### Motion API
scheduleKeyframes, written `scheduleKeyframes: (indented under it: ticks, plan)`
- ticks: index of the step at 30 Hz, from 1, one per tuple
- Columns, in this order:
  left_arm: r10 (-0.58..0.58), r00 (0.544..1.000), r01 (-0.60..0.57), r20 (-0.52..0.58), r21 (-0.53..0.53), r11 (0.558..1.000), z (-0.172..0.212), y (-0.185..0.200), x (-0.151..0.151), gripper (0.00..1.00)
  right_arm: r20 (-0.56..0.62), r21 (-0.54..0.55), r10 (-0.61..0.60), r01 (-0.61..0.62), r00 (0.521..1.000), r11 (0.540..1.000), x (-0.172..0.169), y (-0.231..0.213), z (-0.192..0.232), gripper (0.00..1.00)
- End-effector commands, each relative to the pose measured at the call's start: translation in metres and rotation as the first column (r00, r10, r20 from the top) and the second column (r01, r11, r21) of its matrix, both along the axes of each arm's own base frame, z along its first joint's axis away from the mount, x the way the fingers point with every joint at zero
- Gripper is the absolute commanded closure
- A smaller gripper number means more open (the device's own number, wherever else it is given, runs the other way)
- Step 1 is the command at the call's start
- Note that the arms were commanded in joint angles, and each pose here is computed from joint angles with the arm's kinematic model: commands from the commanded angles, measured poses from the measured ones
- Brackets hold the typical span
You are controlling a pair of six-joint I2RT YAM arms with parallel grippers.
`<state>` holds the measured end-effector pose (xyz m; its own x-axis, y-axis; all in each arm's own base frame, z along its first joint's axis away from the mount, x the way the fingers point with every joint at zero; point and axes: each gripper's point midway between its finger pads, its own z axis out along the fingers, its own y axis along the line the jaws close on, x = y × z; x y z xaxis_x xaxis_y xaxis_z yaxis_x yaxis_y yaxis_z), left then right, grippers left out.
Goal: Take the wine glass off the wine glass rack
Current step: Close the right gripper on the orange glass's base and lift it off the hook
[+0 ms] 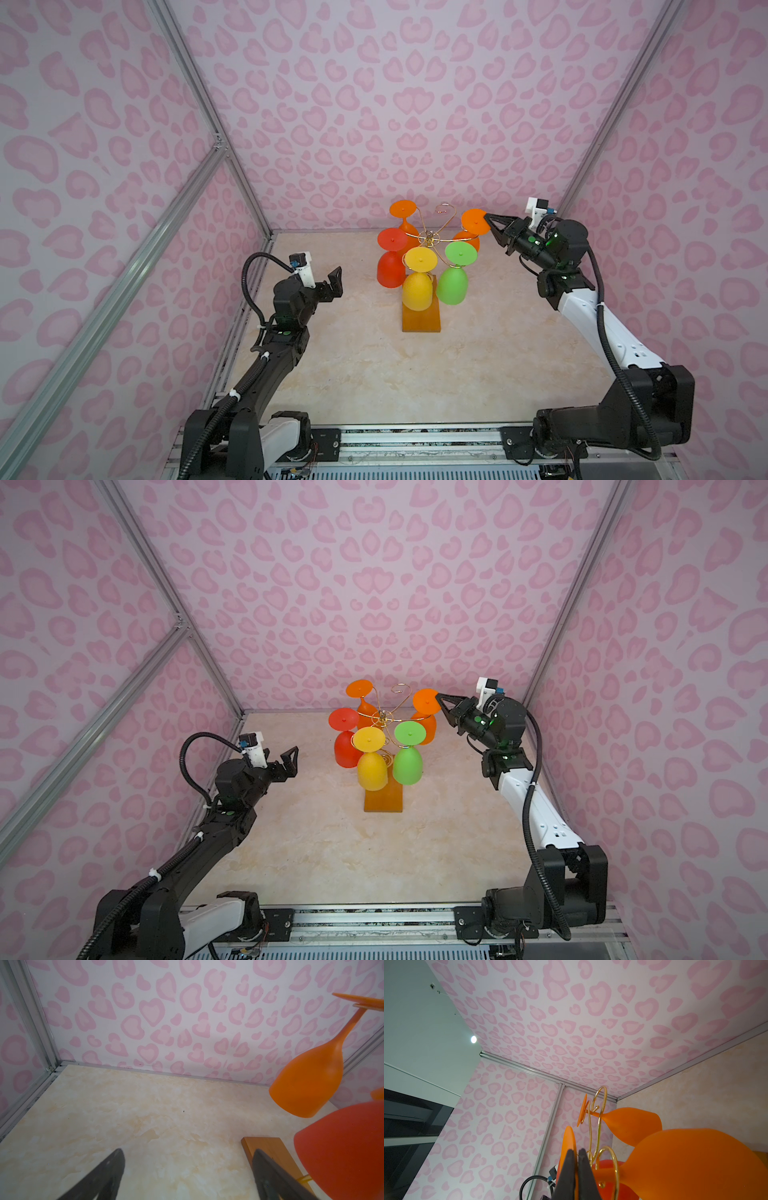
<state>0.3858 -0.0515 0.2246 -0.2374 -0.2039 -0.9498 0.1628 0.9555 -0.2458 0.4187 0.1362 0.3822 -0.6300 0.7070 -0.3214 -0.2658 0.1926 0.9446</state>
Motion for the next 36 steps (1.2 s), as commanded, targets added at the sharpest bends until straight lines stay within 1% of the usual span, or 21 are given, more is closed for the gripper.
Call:
scheduleKeyframes:
  ticks: [1,11,18,25,36]
  plan:
    - [0.001,1.0,-0.001,0.024,0.006,1.0,0.008,0.0,0.003,0.03,0.018,-0.02,0.024,-0.023,1.0,1.0,-0.007,0.003,0.001,1.0]
    - [-0.003,1.0,0.003,0.024,0.005,1.0,0.008,-0.001,0.004,0.03,0.009,-0.051,0.048,-0.047,0.999,0.998,-0.019,0.012,0.001,1.0]
    - [-0.002,1.0,0.002,0.024,0.004,1.0,0.008,0.0,0.003,0.03,0.0,-0.061,0.075,-0.075,0.997,0.995,-0.018,0.026,-0.002,1.0]
    - [-0.002,1.0,0.001,0.017,0.01,1.0,0.005,0.0,0.003,0.03,0.003,-0.062,0.076,-0.076,0.997,0.995,-0.005,0.031,0.001,1.0]
    - [-0.001,1.0,0.0,0.011,0.012,1.0,0.003,0.0,0.002,0.03,0.007,-0.057,0.096,-0.095,0.995,0.994,0.026,0.038,0.004,1.0]
